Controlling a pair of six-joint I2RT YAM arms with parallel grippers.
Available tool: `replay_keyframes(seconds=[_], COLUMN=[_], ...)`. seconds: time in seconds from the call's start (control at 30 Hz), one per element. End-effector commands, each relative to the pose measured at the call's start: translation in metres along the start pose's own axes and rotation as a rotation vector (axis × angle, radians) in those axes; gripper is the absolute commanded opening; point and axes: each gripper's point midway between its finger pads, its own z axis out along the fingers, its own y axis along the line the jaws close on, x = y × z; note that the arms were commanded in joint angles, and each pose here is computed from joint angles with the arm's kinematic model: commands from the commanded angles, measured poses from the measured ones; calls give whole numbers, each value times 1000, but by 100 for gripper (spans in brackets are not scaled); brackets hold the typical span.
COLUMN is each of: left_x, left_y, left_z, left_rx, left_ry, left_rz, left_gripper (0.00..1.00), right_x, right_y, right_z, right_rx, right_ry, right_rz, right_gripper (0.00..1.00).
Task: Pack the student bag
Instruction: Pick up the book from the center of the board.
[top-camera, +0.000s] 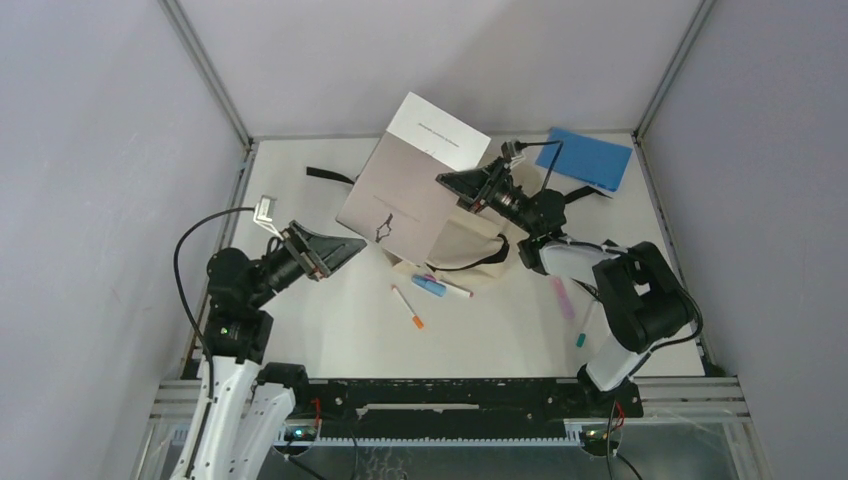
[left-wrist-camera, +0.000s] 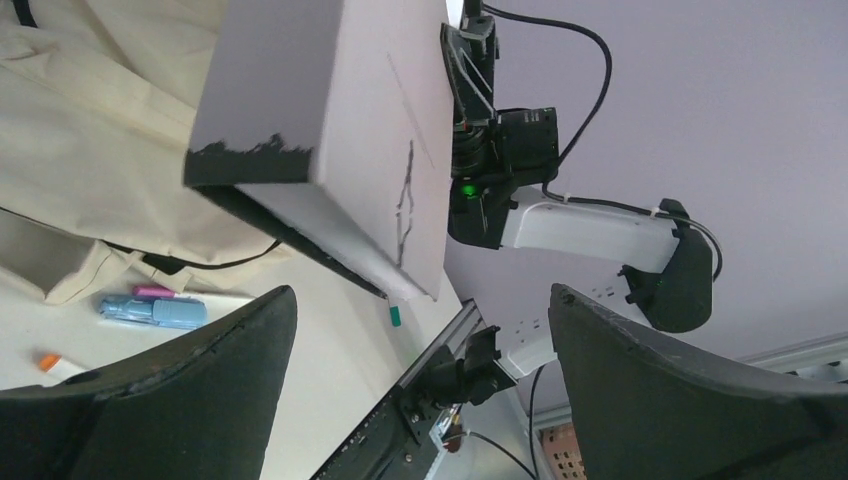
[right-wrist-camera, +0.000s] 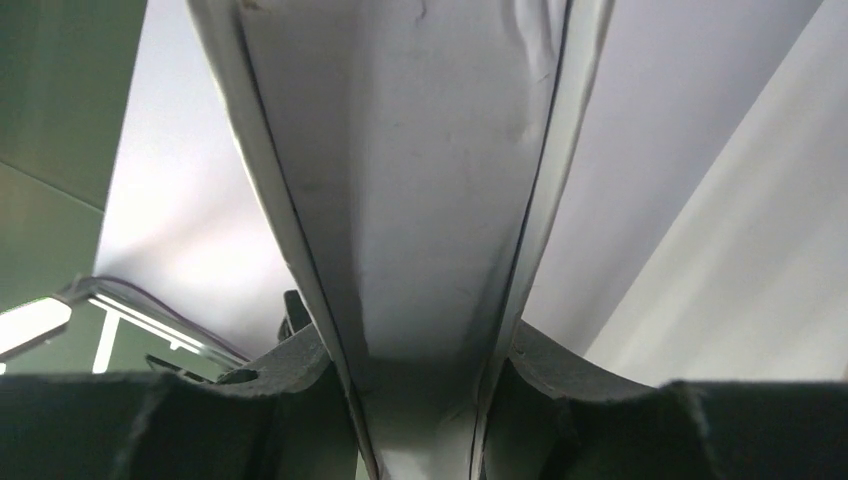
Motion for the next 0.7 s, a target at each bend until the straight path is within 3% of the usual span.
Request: replay_keyframes(seconds=[0.0, 0.67], left_x=[-3, -30], left_y=[-2, -9], left_z=[4, 14], left_rx=[47, 127], left_ry=[-19, -149], left_rz=[-19, -87], left_gripper=[100, 97], right_x=[-13, 41], right_y=[53, 51], right_z=[8, 41], right_rx=[-198, -225], right_ry=[-50, 15], right_rz=[31, 165], right_gripper=[28, 28])
